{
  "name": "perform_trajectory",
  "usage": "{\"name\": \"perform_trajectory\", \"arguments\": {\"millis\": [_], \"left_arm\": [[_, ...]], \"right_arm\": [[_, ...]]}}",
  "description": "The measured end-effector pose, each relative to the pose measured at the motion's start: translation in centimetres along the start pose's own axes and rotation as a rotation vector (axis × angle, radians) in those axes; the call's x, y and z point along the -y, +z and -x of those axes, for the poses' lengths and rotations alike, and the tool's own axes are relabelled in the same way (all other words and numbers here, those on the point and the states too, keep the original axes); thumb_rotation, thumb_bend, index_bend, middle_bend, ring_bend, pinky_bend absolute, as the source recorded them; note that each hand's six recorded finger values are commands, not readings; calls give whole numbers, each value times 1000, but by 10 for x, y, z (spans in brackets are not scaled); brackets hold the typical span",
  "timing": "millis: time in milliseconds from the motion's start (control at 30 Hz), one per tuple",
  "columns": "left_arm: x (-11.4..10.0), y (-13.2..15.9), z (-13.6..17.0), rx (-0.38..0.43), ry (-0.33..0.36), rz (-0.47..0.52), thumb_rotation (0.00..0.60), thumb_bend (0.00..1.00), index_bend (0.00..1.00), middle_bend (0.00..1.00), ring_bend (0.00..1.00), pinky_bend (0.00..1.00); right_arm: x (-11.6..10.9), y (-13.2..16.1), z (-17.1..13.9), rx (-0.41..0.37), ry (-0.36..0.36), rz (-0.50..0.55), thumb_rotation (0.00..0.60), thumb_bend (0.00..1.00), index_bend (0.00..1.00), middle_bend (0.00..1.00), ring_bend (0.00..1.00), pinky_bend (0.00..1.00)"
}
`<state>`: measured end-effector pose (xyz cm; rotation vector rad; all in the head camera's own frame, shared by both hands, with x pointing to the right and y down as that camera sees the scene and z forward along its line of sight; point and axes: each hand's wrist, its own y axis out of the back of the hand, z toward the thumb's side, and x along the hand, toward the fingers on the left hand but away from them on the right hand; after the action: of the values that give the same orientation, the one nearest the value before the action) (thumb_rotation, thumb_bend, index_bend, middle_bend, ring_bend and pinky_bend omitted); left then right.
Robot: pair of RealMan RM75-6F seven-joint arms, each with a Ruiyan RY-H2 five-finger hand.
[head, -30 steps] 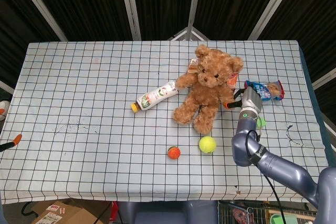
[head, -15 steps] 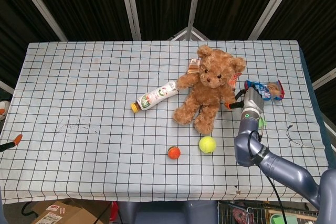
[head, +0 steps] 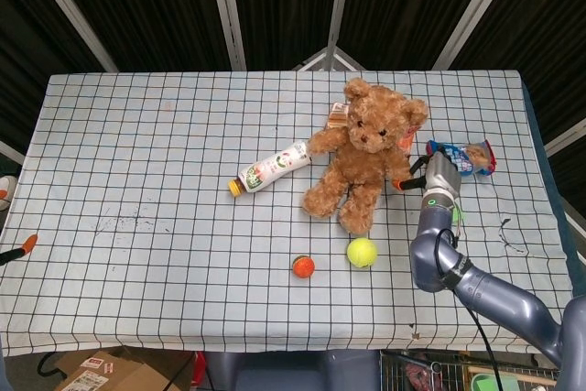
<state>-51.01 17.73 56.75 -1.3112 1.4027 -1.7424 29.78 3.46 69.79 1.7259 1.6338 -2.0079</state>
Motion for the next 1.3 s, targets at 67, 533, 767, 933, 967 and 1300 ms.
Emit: {"name": "perform_trajectory", "arguments": {"millis": [67, 533, 767, 933, 967, 1300], "left_arm": [[1, 0, 0, 0, -2, -2, 600, 283, 232, 0, 0, 0], [1, -1, -1, -6, -3, -2, 600, 283, 234, 0, 0, 0], [2, -1, -1, -8, -7, -7, 600, 283, 236, 0, 0, 0], [1, -1, 0, -8, -6, -4, 600, 283, 236, 0, 0, 0], [0, -2, 0, -8, -6, -2, 600, 283, 236, 0, 0, 0], [-4, -6, 0, -5, -18, 20, 600, 283, 236, 0, 0, 0]], "right_arm": [[-2, 4, -2, -13, -3, -1, 600, 114, 686, 0, 0, 0], [0, 0, 1, -17, 12, -8, 600, 115, 430, 0, 0, 0], [-4, 11, -10, -58, 50, 8, 600, 107, 23, 0, 0, 0], [-11, 1, -10, -37, 60, 3, 600, 86, 0, 0, 0, 0], [-12, -2, -10, -33, 61, -1, 600, 85, 0, 0, 0, 0], [-53, -62, -32, -27, 92, -9, 600, 81, 0, 0, 0, 0]]}}
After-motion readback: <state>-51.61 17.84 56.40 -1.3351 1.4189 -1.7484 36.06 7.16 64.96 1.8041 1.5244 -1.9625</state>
